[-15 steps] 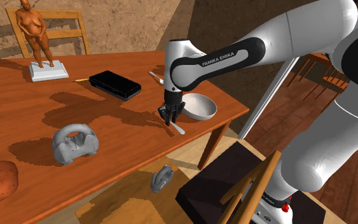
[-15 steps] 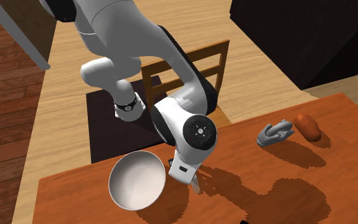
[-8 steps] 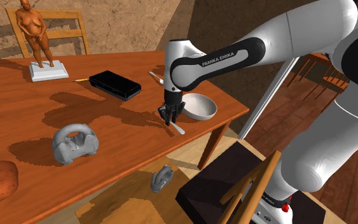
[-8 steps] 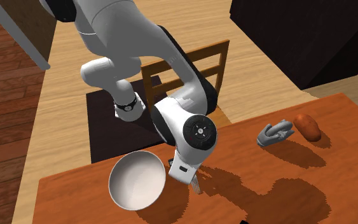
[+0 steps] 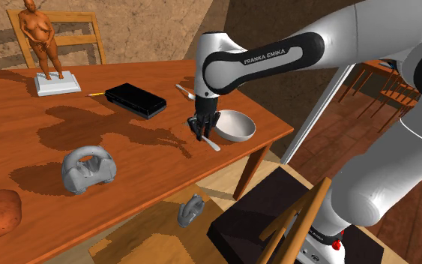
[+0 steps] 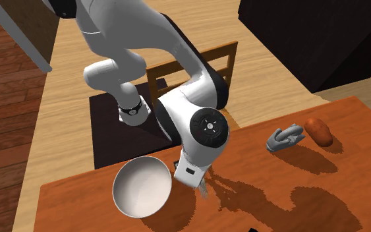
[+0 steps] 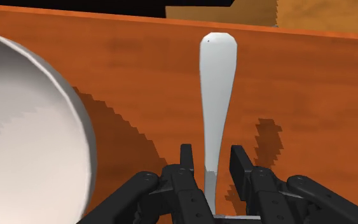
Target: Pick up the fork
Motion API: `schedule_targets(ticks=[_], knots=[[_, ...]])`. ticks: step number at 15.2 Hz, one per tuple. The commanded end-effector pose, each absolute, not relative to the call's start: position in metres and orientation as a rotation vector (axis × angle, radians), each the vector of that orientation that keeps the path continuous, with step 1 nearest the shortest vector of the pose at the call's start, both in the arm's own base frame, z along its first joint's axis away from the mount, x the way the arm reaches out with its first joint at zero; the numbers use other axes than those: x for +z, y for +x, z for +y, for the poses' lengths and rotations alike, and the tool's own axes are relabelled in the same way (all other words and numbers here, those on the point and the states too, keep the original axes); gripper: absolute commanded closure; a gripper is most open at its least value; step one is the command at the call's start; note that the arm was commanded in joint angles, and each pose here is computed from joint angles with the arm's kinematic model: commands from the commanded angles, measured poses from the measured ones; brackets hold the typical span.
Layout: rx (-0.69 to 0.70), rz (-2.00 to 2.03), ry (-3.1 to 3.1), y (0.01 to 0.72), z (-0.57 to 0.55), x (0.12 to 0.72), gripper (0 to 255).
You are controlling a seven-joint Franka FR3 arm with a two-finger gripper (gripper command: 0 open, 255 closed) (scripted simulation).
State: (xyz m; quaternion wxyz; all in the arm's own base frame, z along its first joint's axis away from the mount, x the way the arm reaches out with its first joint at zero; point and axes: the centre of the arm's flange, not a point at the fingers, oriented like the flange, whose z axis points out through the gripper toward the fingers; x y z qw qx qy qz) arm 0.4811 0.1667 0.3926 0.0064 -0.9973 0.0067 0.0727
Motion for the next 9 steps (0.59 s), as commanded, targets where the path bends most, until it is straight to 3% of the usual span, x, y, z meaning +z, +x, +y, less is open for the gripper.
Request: schedule_targets(ticks=[1,9], knots=[[0.228,0.021,-3.121,0.480,0.168,0.402,255],[0.228,0.021,-3.121,0.480,0.168,0.435,255]])
